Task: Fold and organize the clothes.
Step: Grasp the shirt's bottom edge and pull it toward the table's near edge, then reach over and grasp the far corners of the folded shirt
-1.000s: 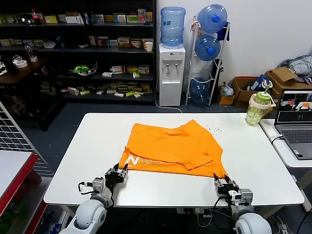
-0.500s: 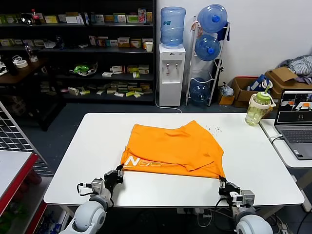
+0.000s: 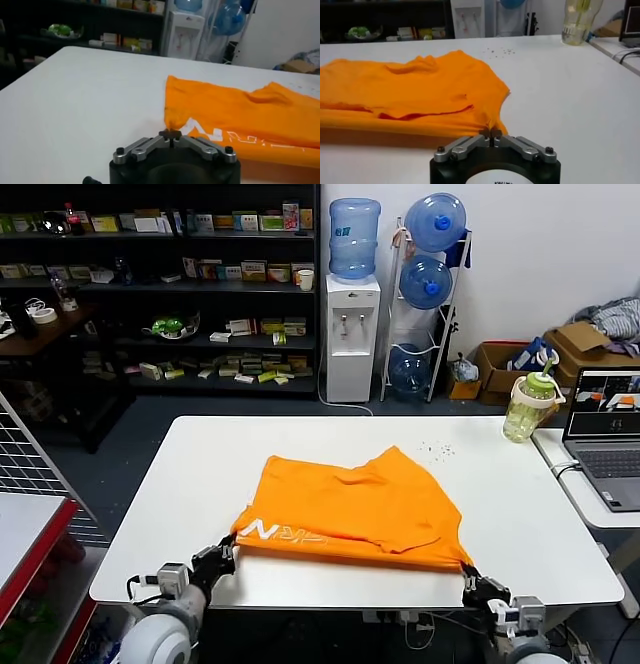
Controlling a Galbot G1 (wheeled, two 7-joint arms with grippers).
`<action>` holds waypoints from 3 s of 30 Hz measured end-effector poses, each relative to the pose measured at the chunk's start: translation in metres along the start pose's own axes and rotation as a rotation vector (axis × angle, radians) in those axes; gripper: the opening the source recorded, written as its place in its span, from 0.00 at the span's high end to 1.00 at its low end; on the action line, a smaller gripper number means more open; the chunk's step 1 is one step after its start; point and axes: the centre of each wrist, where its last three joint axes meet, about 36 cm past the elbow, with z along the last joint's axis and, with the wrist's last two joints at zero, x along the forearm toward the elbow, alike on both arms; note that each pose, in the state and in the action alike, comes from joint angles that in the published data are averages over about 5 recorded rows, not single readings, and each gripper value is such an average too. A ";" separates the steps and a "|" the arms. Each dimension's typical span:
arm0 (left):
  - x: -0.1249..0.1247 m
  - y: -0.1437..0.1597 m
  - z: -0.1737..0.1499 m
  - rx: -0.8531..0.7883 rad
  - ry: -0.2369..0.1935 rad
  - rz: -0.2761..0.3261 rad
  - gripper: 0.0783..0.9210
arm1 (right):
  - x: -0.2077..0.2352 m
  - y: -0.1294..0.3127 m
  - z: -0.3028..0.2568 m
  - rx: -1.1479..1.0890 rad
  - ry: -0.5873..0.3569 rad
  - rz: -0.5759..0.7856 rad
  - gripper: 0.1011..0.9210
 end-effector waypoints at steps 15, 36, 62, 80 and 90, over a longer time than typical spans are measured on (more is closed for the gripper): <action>0.070 -0.004 0.000 0.039 0.090 0.014 0.65 | 0.028 0.006 -0.005 0.013 0.002 -0.016 0.56; -0.010 0.017 -0.056 0.054 -0.091 0.054 0.12 | -0.097 0.004 -0.111 0.001 -0.174 -0.069 0.12; -0.182 0.029 -0.091 -0.012 0.061 0.057 0.12 | -0.256 0.056 -0.168 0.029 0.044 -0.094 0.12; -0.196 0.022 -0.081 -0.041 0.114 0.060 0.38 | -0.265 0.062 -0.163 0.056 0.108 -0.094 0.59; -0.195 0.020 -0.078 -0.048 0.105 0.064 0.72 | -0.260 0.062 -0.158 0.050 0.087 -0.113 0.93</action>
